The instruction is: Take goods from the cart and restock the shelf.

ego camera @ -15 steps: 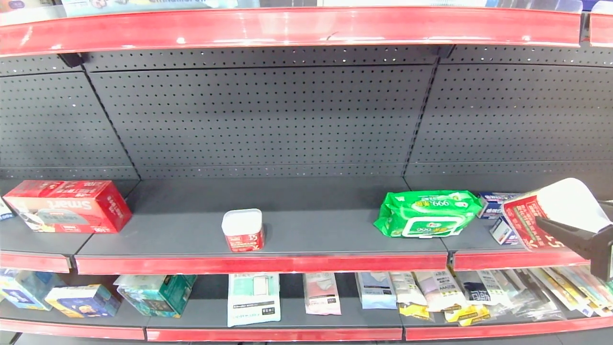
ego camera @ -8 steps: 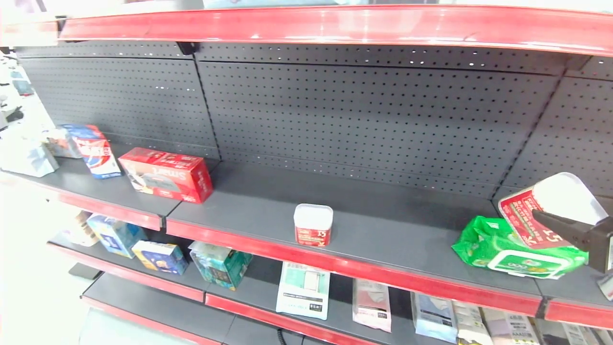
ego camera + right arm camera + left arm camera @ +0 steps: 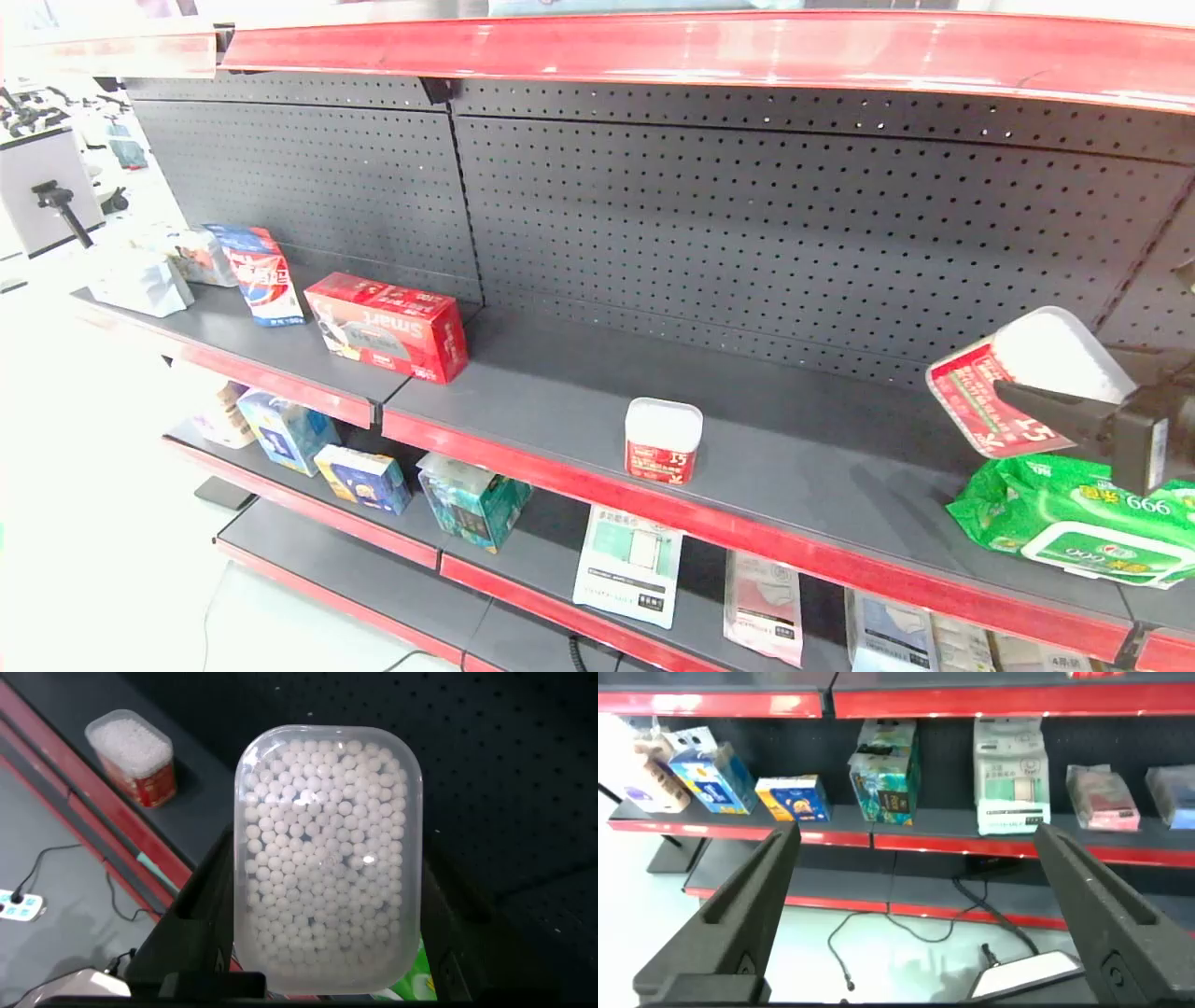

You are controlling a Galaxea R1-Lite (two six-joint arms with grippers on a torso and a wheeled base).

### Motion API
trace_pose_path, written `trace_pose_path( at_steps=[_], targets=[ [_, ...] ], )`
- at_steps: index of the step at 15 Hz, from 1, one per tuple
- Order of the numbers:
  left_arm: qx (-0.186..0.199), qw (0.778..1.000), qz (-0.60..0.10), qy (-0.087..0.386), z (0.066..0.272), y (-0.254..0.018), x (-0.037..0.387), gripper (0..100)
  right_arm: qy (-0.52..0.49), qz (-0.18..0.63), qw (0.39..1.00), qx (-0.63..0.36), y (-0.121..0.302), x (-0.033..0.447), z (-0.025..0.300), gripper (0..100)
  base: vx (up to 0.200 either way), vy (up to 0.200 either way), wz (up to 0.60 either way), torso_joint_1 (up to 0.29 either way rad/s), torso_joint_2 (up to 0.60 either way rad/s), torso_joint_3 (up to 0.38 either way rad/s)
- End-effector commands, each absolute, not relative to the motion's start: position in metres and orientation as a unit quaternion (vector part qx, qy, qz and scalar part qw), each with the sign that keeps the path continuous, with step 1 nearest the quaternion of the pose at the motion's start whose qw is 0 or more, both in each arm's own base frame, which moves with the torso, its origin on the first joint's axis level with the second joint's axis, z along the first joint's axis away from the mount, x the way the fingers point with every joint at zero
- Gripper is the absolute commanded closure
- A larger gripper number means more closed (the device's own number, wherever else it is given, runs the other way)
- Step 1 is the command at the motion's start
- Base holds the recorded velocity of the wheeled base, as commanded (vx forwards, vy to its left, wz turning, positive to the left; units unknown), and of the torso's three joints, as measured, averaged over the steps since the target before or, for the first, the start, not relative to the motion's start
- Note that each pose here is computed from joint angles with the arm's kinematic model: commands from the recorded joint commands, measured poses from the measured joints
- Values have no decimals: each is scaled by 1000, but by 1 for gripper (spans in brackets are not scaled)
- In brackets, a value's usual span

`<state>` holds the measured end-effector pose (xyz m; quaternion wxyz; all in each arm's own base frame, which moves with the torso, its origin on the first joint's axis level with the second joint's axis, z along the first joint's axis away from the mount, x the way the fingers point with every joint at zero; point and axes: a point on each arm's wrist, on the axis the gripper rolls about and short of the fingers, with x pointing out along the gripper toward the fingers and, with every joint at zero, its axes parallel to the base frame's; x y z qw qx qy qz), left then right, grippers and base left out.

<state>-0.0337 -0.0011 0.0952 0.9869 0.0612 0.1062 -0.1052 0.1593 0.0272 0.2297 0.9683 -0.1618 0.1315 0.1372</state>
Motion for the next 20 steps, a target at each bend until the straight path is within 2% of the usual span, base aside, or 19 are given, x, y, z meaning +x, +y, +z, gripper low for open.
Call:
trace_pose_path(
  at_steps=[1, 4, 11, 13, 15, 17, 20],
  targets=[
    [40, 990, -97, 95, 98, -1, -32, 0, 174, 167, 956, -166, 41, 188, 216, 100, 0, 0, 0, 0, 0, 0],
    [20, 994, -30, 99, 91, -2, -32, 0, 195, 187, 949, -163, 46, 208, 210, 100, 0, 0, 0, 0, 0, 0],
    [34, 996, -9, 85, 90, -1, -33, 0, 204, 187, 948, -160, 45, 210, 205, 100, 0, 0, 0, 0, 0, 0],
    [34, 997, 1, 70, 88, -1, -29, 0, 202, 185, 948, -159, 44, 209, 206, 100, 0, 0, 0, 0, 0, 0],
    [34, 999, 10, 16, 81, 0, -21, 0, 204, 185, 948, -159, 44, 209, 205, 100, 0, 0, 0, 0, 0, 0],
    [12, 999, 27, 20, 77, 1, -20, 0, 202, 187, 948, -161, 45, 208, 206, 100, 0, 0, 0, 0, 0, 0],
    [9, 1000, 15, 6, 76, 1, -22, 0, 201, 190, 947, -162, 47, 212, 207, 100, 0, 0, 0, 0, 0, 0]
  ],
)
